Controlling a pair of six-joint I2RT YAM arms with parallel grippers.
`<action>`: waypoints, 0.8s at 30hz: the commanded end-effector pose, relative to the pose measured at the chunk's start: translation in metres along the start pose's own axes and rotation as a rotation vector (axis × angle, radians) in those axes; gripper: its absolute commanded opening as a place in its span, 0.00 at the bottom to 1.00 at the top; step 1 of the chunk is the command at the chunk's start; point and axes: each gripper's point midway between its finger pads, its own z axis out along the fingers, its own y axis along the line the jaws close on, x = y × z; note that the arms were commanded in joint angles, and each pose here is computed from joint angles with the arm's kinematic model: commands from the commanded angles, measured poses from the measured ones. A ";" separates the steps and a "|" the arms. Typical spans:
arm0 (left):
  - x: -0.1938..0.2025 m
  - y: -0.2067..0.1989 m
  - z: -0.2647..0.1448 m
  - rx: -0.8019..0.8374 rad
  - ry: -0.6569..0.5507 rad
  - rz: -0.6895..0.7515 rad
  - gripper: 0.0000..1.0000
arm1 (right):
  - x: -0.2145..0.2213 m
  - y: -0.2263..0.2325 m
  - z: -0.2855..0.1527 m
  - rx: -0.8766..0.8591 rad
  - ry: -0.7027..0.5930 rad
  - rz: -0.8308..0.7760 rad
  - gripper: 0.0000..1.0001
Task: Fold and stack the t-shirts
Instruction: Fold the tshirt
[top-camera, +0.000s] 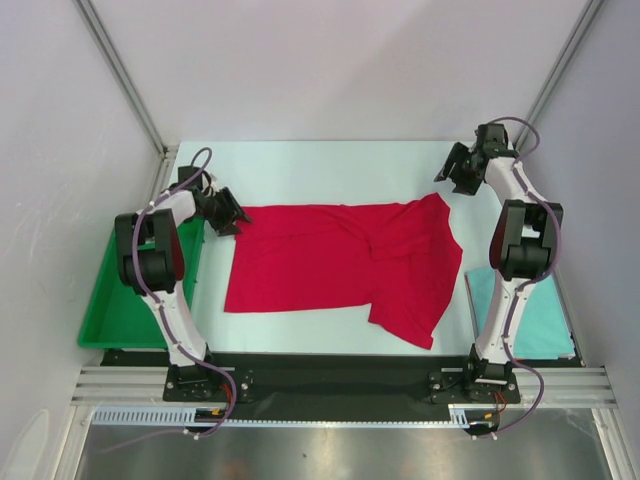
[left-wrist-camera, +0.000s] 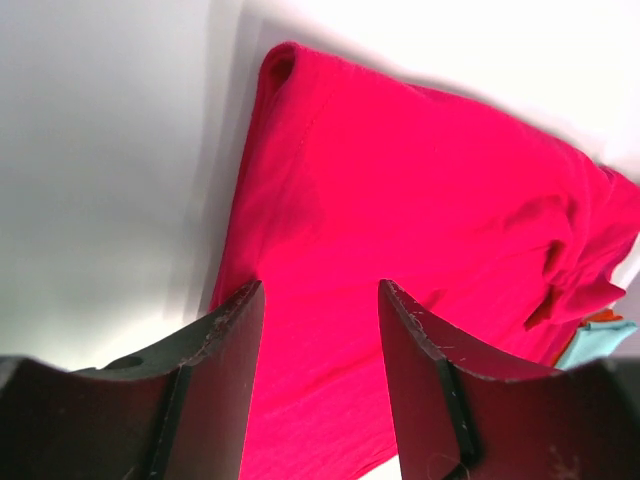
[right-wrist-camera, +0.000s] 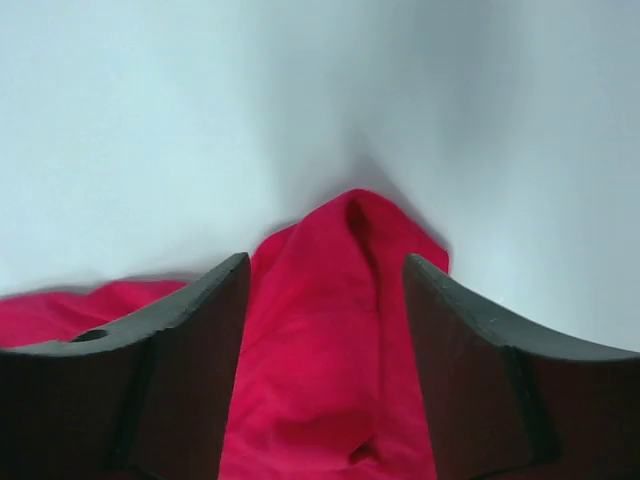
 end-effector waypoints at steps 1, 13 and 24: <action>-0.011 -0.013 0.001 0.071 -0.011 -0.013 0.55 | -0.003 -0.003 0.012 0.014 0.012 -0.153 0.69; -0.003 -0.003 0.012 0.053 0.026 -0.021 0.55 | 0.026 -0.022 0.040 -0.074 0.109 -0.173 0.71; -0.002 0.001 0.022 0.051 0.054 -0.053 0.55 | 0.032 -0.023 0.061 -0.101 0.160 -0.174 0.62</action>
